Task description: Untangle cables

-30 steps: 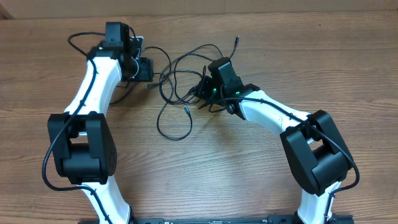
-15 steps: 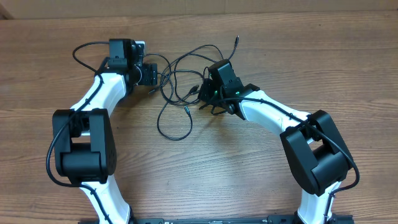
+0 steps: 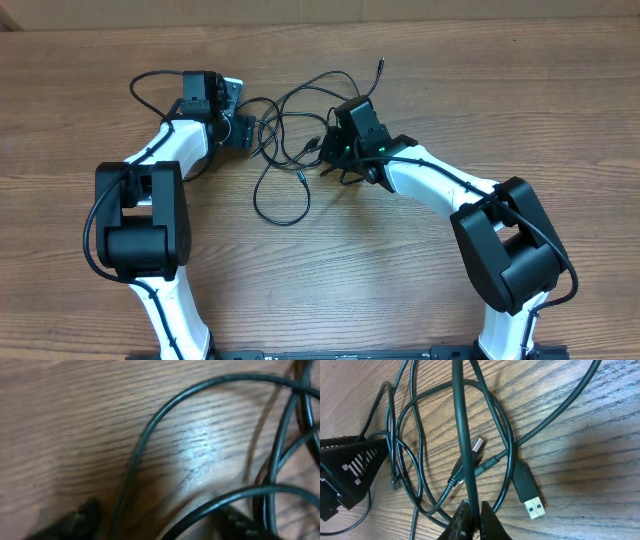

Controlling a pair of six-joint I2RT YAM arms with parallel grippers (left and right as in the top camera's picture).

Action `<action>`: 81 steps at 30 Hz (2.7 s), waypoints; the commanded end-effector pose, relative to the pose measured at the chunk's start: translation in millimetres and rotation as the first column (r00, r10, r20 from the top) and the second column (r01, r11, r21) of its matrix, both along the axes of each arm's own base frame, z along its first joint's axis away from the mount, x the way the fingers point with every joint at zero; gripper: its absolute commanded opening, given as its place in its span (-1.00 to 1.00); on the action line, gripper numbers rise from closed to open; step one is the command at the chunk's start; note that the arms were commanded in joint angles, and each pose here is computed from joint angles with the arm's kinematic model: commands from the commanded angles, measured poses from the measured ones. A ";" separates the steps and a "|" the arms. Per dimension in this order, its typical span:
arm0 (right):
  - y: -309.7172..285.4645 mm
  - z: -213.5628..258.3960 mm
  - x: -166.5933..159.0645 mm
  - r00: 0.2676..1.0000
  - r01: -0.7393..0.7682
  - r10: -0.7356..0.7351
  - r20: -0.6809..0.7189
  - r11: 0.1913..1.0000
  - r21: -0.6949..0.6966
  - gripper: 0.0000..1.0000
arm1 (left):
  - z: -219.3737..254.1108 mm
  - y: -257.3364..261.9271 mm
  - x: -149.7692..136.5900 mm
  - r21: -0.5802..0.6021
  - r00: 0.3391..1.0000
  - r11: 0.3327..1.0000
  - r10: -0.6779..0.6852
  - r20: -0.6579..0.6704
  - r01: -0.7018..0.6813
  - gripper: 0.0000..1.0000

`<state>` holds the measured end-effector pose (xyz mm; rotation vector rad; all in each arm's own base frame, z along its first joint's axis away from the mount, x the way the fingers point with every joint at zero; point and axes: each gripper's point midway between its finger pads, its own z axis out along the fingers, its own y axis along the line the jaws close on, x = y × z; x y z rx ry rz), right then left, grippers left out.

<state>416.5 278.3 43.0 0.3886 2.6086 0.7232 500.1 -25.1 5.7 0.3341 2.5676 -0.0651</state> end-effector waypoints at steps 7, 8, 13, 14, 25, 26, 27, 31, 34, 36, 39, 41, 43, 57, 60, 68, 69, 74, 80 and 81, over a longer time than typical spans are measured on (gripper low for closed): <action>-4.1 -8.6 0.6 1.000 0.009 -0.009 -0.007 1.000 -0.022 -0.88 | -24.8 1.3 -6.2 0.098 0.986 0.981 -0.166 -0.030 0.168 0.43; -4.1 -8.5 0.7 1.000 0.009 -0.009 -0.006 1.000 -0.023 -0.88 | -29.7 1.2 -7.5 0.097 0.985 0.980 -0.169 -0.040 0.172 0.41; -4.1 -8.4 0.8 1.000 0.009 -0.009 -0.006 1.000 -0.022 -0.87 | -63.8 2.1 -20.6 0.090 0.978 0.979 -0.172 -0.120 0.183 -0.52; -4.1 -8.5 0.7 1.000 0.009 -0.009 -0.006 1.000 -0.023 -0.87 | -66.2 3.3 -22.8 0.092 0.977 0.979 -0.168 -0.131 0.180 -0.87; -20.4 -16.2 0.1 0.998 0.055 -0.057 -0.011 0.993 -0.102 -0.92 | 49.1 36.7 17.2 -0.085 0.975 0.976 0.208 0.074 -0.201 -0.92; -22.7 -17.2 -0.2 0.998 0.061 -0.063 -0.012 0.992 -0.113 -0.92 | 65.4 41.0 20.1 -0.107 0.966 0.968 0.239 0.102 -0.228 -0.92; -25.0 -18.1 -0.3 0.998 0.067 -0.069 -0.012 0.990 -0.125 -0.92 | 84.4 46.7 22.5 -0.131 0.953 0.958 0.273 0.134 -0.256 -0.92; -30.3 -19.7 -0.1 0.996 0.085 -0.087 -0.010 0.985 -0.148 -0.92 | 143.7 82.4 19.3 -0.184 0.873 0.901 0.429 0.231 -0.394 -0.92; -35.9 -21.3 0.1 0.995 0.100 -0.102 -0.006 0.979 -0.175 -0.92 | 180.4 114.1 10.2 -0.241 0.789 0.835 0.547 0.280 -0.494 -0.92; -40.3 -22.0 1.0 0.993 0.114 -0.115 0.002 0.974 -0.196 -0.92 | 200.8 128.4 4.0 -0.296 0.746 0.800 0.597 0.296 -0.522 -0.92; -50.0 -23.2 2.8 0.990 0.142 -0.142 0.016 0.961 -0.236 -0.92 | 230.4 143.5 -6.0 -0.394 0.706 0.760 0.639 0.306 -0.517 -0.91; -57.9 -23.9 4.5 0.987 0.161 -0.161 0.023 0.952 -0.260 -0.92 | 244.2 154.3 -12.9 -0.446 0.679 0.730 0.668 0.303 -0.518 -0.92; -66.5 -25.1 6.0 0.984 0.178 -0.179 0.021 0.945 -0.276 -0.92 | 251.7 166.4 -18.8 -0.481 0.651 0.698 0.699 0.295 -0.531 -0.91; -162.2 -39.2 10.6 0.926 0.318 -0.369 -0.080 0.877 -0.361 -0.92 | 233.3 254.0 -69.1 -0.523 0.490 0.494 0.857 0.160 -0.694 -0.91; -180.1 -41.0 11.6 0.909 0.345 -0.404 -0.105 0.869 -0.354 -0.92 | 234.4 272.7 -79.5 -0.560 0.436 0.429 0.891 0.131 -0.709 -0.92; -212.8 -43.8 11.9 0.872 0.398 -0.467 -0.145 0.850 -0.345 -0.92 | 270.7 258.4 -70.0 -0.779 0.623 0.468 0.771 0.129 -0.418 -0.92; -214.4 -44.0 11.5 0.870 0.400 -0.470 -0.148 0.849 -0.345 -0.92 | 268.8 257.6 -70.0 -0.780 0.625 0.464 0.771 0.121 -0.421 -0.92; -212.4 -44.5 10.5 0.871 0.395 -0.464 -0.160 0.856 -0.334 -0.92 | 241.5 244.7 -68.1 -0.726 0.662 0.498 0.745 0.079 -0.474 -0.92; -209.2 -44.8 9.9 0.874 0.388 -0.455 -0.172 0.864 -0.320 -0.92 | 184.4 231.4 -62.2 -0.536 0.643 0.549 0.765 0.015 -0.641 -0.91; -208.8 -44.8 9.8 0.874 0.387 -0.454 -0.173 0.865 -0.318 -0.92 | 171.1 233.0 -63.7 -0.486 0.620 0.541 0.784 -0.003 -0.686 -0.91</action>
